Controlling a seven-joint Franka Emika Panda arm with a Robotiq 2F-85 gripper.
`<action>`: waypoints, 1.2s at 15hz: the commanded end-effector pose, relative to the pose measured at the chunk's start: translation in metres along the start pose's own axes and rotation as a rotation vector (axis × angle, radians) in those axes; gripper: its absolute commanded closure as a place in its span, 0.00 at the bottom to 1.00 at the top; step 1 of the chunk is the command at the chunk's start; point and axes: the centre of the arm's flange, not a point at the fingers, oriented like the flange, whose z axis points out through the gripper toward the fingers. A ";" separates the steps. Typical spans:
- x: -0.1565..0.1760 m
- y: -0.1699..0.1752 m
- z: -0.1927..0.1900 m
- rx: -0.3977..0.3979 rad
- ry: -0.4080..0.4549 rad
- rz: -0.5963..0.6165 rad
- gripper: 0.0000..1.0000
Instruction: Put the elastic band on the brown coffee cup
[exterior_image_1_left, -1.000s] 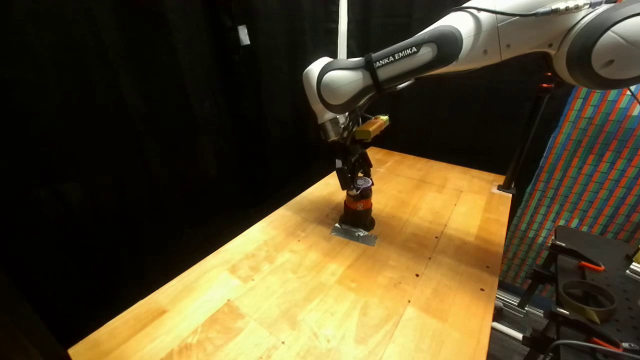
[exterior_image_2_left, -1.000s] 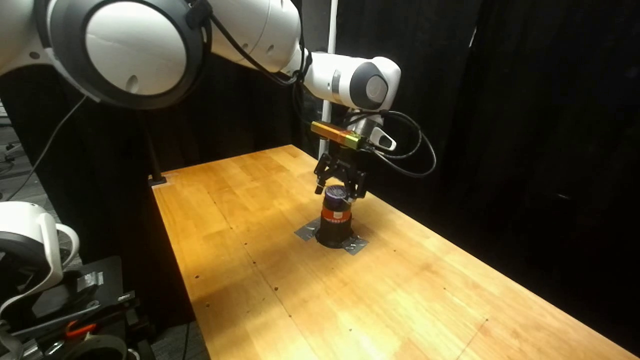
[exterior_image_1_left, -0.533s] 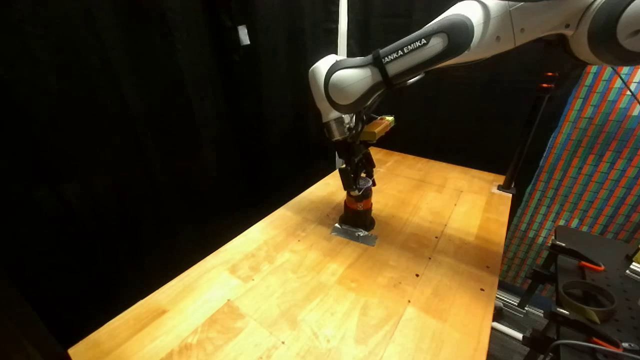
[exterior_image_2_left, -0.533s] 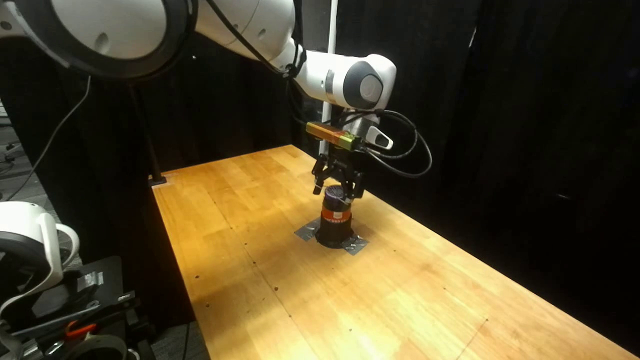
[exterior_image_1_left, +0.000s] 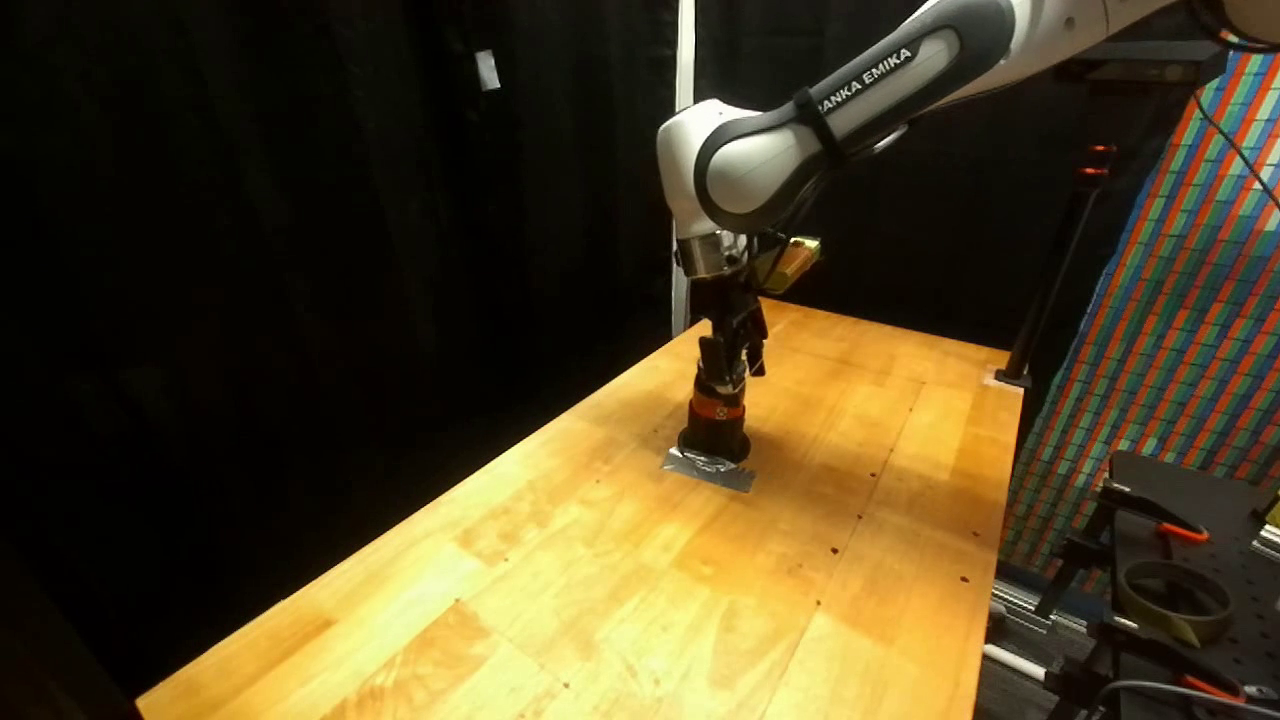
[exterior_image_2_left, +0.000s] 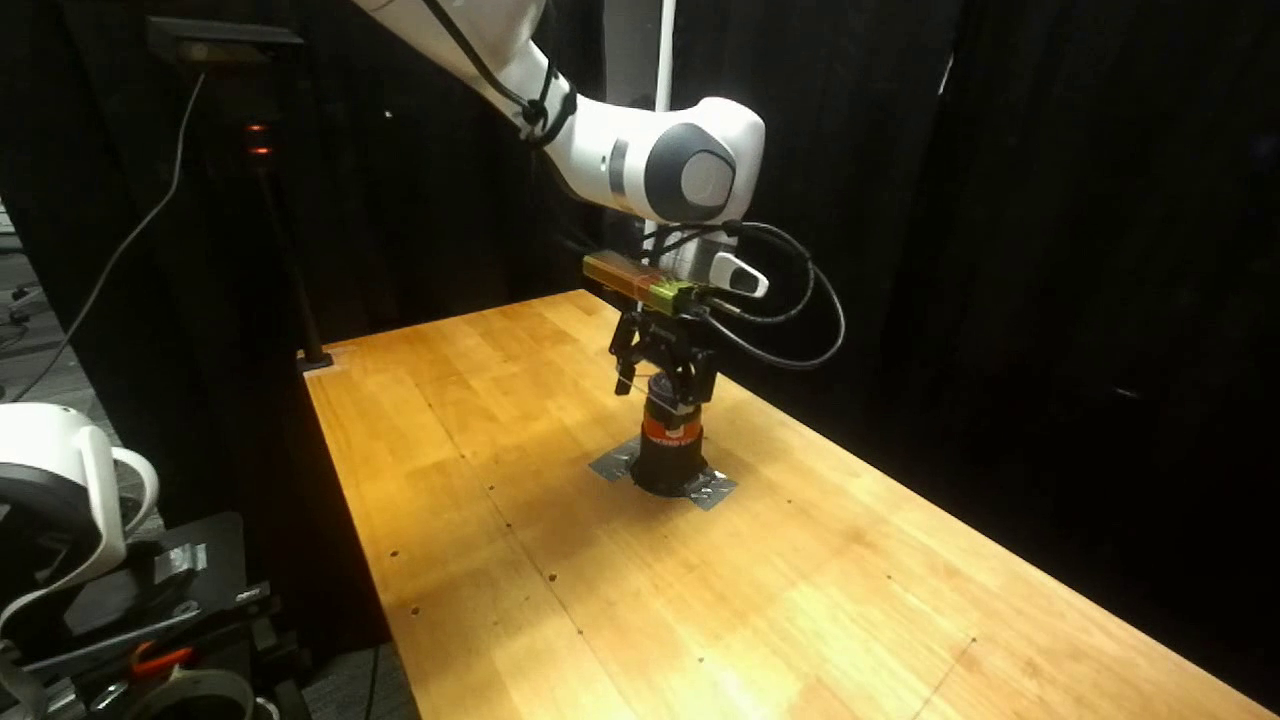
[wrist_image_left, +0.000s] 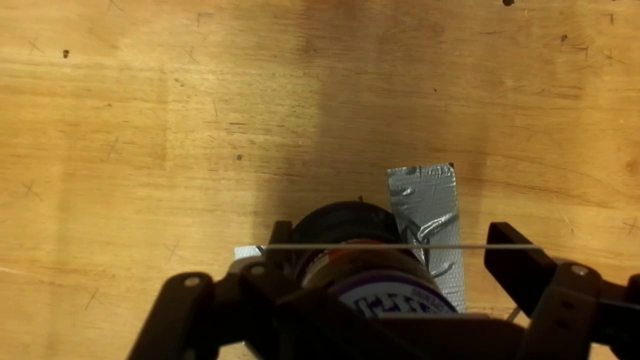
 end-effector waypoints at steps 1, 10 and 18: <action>-0.056 0.002 0.007 0.012 0.047 0.013 0.00; -0.084 0.006 0.017 0.014 0.228 0.014 0.72; -0.113 -0.001 0.036 -0.023 0.439 0.053 0.78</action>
